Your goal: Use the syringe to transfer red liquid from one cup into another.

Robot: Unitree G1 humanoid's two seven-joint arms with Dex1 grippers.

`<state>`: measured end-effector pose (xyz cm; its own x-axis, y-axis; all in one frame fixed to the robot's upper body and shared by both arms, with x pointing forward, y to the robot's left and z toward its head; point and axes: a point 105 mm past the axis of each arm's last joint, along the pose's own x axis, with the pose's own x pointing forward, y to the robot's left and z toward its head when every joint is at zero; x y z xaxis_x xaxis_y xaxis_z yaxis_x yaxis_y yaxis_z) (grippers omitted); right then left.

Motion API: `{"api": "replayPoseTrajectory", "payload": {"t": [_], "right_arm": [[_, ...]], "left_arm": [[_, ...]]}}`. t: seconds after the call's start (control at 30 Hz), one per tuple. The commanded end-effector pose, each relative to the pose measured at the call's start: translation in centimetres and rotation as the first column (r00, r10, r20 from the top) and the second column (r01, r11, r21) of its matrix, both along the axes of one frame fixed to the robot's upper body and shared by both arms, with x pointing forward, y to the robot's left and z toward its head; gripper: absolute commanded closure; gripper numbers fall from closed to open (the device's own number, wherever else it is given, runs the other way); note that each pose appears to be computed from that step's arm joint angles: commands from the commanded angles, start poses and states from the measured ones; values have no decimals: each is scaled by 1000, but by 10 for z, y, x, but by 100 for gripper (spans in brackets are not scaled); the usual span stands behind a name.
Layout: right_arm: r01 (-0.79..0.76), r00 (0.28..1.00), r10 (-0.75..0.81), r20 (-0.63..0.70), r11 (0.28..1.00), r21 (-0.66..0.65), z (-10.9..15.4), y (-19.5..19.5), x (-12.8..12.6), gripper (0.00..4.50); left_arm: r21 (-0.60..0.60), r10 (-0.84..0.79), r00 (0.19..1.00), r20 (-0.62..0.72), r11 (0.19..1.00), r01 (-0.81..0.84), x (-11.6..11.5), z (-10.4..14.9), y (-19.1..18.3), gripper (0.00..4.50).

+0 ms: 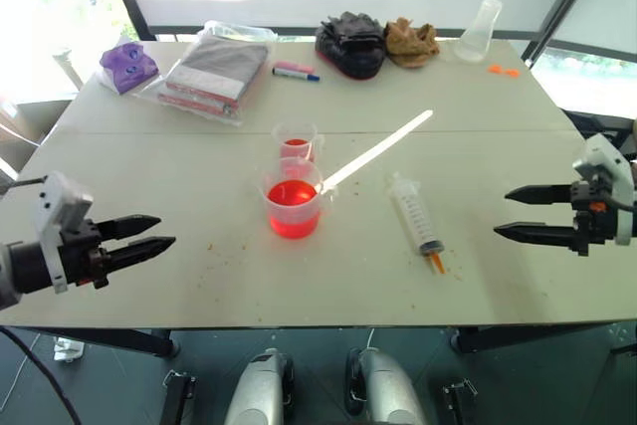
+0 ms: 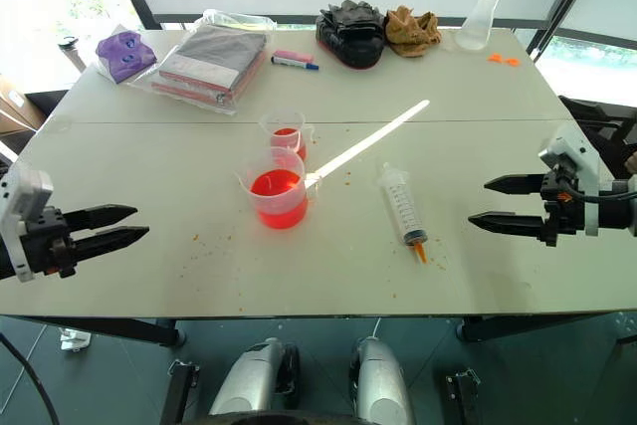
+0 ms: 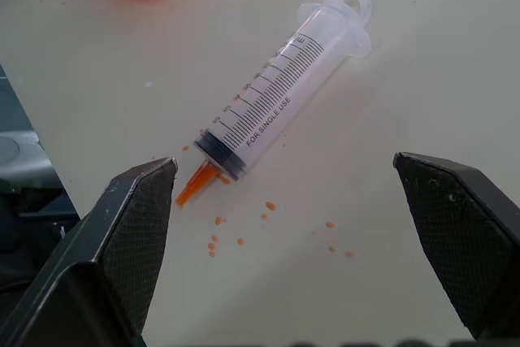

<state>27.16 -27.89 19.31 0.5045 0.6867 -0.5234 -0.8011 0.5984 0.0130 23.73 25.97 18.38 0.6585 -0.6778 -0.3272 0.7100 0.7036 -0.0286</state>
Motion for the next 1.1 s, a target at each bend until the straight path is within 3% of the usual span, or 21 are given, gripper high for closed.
{"api": "replayPoseTrajectory", "payload": {"t": [0.03,0.1,0.23,0.3,0.37,0.6,0.67,0.77,0.93,1.1], "right_arm": [[10,999,-9,46,1000,-11,8,3,4,3],[46,998,-45,40,998,-29,5,1,7,3],[70,997,-68,36,997,-37,5,2,11,3],[82,991,-65,118,986,-143,2,0,19,3],[82,991,-57,118,972,-222,-5,-3,22,3],[118,992,-111,62,985,-124,11,7,35,3],[142,990,-141,17,989,-49,19,9,37,3],[183,980,-186,-75,982,-39,24,9,40,3],[151,976,-139,-168,987,63,53,41,50,3],[194,923,-190,-335,981,-22,40,75,73,3]], "left_arm": [[10,-43,998,-35,999,43,-3,0,-4,192],[20,-13,999,40,1000,12,4,5,-3,192],[-14,-22,1000,16,1000,23,4,6,-5,192],[-13,-23,999,24,1000,23,5,7,-5,192],[11,-31,999,20,999,31,7,5,-5,192],[12,-50,998,31,999,50,11,9,-7,192],[11,-59,998,29,998,59,11,10,-8,192],[40,-106,994,2,994,106,8,9,-10,192],[69,-165,986,34,984,163,18,33,-7,192],[63,-248,958,143,968,242,39,70,-20,192]]}}
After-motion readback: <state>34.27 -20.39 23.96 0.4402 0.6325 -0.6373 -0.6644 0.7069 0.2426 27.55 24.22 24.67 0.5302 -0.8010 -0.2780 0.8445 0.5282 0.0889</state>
